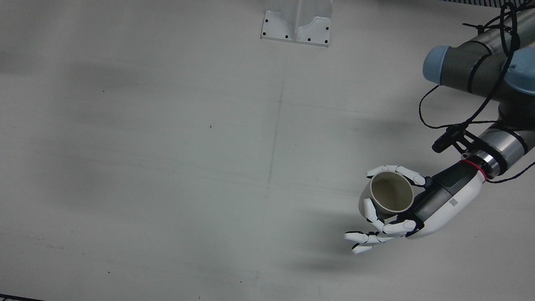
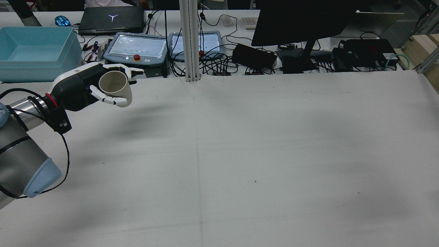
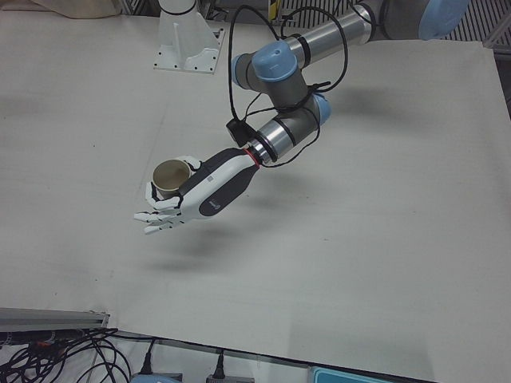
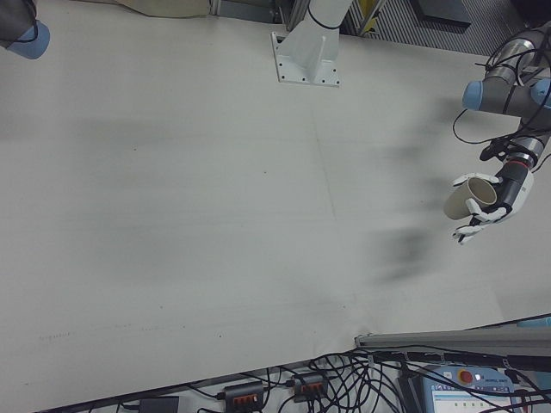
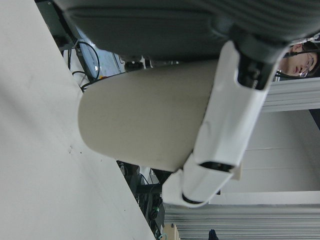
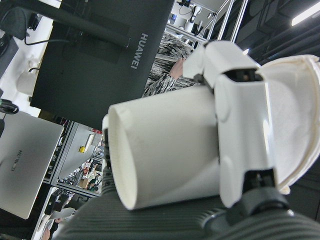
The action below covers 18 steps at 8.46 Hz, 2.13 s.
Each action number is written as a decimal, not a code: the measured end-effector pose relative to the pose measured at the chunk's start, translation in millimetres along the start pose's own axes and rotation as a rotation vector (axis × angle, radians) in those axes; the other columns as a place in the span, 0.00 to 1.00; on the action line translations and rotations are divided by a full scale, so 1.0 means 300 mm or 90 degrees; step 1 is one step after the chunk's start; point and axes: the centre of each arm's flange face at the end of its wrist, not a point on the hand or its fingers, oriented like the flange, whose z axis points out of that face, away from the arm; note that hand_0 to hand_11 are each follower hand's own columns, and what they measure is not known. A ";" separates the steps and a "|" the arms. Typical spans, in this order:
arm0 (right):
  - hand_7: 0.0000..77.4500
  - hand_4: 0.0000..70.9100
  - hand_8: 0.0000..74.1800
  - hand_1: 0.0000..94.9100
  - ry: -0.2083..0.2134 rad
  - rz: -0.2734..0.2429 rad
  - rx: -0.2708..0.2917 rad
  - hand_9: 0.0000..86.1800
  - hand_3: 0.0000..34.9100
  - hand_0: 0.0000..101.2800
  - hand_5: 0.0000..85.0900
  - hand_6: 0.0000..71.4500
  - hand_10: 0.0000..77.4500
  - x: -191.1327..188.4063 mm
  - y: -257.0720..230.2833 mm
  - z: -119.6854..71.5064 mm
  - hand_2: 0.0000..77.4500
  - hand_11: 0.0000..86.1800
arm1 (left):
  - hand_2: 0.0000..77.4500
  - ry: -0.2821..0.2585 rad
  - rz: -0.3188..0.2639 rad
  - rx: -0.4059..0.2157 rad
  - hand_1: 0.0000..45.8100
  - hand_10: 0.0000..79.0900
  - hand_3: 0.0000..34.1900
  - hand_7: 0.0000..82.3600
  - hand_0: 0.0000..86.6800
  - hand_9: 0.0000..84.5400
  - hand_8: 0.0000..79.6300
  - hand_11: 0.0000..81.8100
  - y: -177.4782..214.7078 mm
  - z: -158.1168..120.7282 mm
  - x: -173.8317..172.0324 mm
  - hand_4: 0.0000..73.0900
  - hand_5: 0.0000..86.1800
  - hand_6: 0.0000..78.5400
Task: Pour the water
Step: 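Carry the beige cup back with the left hand toward its start spot, then lower the beige cup onto the table and open the left hand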
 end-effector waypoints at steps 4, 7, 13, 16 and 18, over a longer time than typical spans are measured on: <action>0.80 0.60 0.76 0.16 0.007 -0.001 0.026 0.78 0.36 0.76 0.36 0.83 0.61 0.090 -0.289 -0.111 0.62 0.79 | 0.38 0.008 0.004 0.034 0.65 0.11 0.00 0.21 0.93 0.10 0.16 0.21 -0.255 -0.205 -0.018 0.48 0.59 0.28; 0.80 0.61 0.78 0.16 0.010 -0.003 0.034 0.78 0.41 0.70 0.37 0.83 0.66 0.131 -0.402 -0.118 0.62 0.80 | 0.38 0.005 0.006 0.059 0.65 0.11 0.00 0.21 0.93 0.10 0.16 0.21 -0.459 -0.355 -0.071 0.48 0.59 0.28; 0.81 0.63 0.79 0.15 -0.006 -0.004 0.037 0.78 0.36 0.70 0.37 0.85 0.63 0.130 -0.417 -0.115 0.63 0.82 | 0.38 0.008 0.010 0.085 0.65 0.11 0.00 0.21 0.92 0.10 0.16 0.21 -0.768 -0.491 -0.132 0.48 0.59 0.28; 0.81 0.63 0.79 0.15 -0.006 -0.004 0.037 0.78 0.35 0.72 0.37 0.85 0.61 0.130 -0.418 -0.115 0.63 0.77 | 0.38 0.009 0.010 0.094 0.65 0.11 0.00 0.21 0.93 0.10 0.17 0.22 -0.828 -0.519 -0.148 0.48 0.59 0.28; 0.81 0.63 0.79 0.15 -0.006 -0.004 0.038 0.78 0.35 0.72 0.36 0.85 0.61 0.131 -0.419 -0.116 0.63 0.78 | 0.38 0.009 0.011 0.098 0.65 0.11 0.00 0.21 0.93 0.10 0.17 0.22 -0.853 -0.532 -0.156 0.48 0.59 0.28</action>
